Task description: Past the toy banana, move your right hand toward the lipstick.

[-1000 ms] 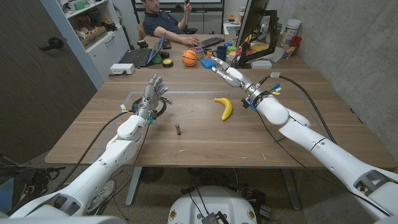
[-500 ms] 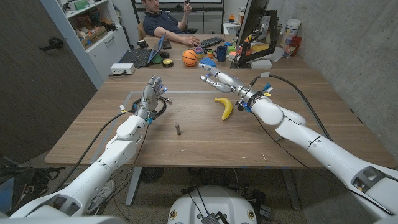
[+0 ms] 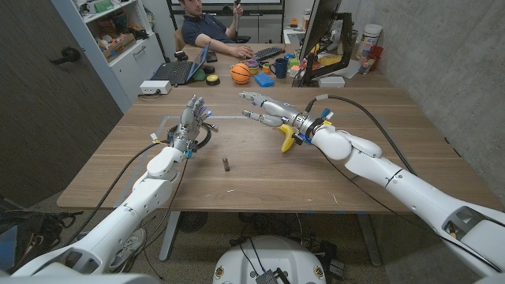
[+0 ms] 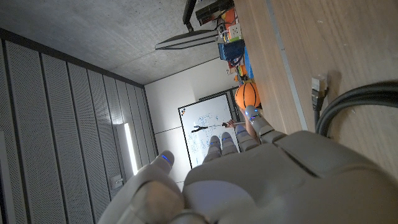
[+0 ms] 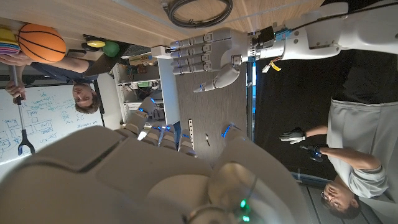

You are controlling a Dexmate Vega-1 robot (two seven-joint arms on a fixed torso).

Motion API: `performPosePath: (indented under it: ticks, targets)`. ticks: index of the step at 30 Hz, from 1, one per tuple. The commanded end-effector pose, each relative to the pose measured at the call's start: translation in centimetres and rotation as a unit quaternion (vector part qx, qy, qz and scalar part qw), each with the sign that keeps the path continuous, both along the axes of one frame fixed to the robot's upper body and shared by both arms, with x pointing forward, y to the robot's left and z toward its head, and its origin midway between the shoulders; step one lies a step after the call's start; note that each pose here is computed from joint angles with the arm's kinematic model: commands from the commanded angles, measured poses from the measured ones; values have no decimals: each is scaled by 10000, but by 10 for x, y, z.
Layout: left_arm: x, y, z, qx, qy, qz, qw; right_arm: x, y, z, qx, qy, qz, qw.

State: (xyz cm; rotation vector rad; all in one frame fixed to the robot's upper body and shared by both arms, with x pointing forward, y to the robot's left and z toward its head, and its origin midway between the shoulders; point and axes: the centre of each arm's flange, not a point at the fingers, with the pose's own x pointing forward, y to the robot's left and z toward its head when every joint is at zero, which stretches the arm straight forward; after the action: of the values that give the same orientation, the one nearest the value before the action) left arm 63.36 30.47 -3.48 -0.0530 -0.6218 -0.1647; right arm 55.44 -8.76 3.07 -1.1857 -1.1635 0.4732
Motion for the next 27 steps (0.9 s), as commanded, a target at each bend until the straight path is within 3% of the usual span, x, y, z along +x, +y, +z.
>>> performPosePath:
  ticks: [1,13,27]
  targets:
    - [-3,0,-1,6,-2,15,10000,-1,23,-14,-667,-110,26,9977]
    - [-6,0,-2,-1,-7,17,10000,-3,35,-27,-1098,-193,205,9936]
    - [-9,1,-4,11,-26,12,10000,-6,51,-43,-1575,-489,124,9862]
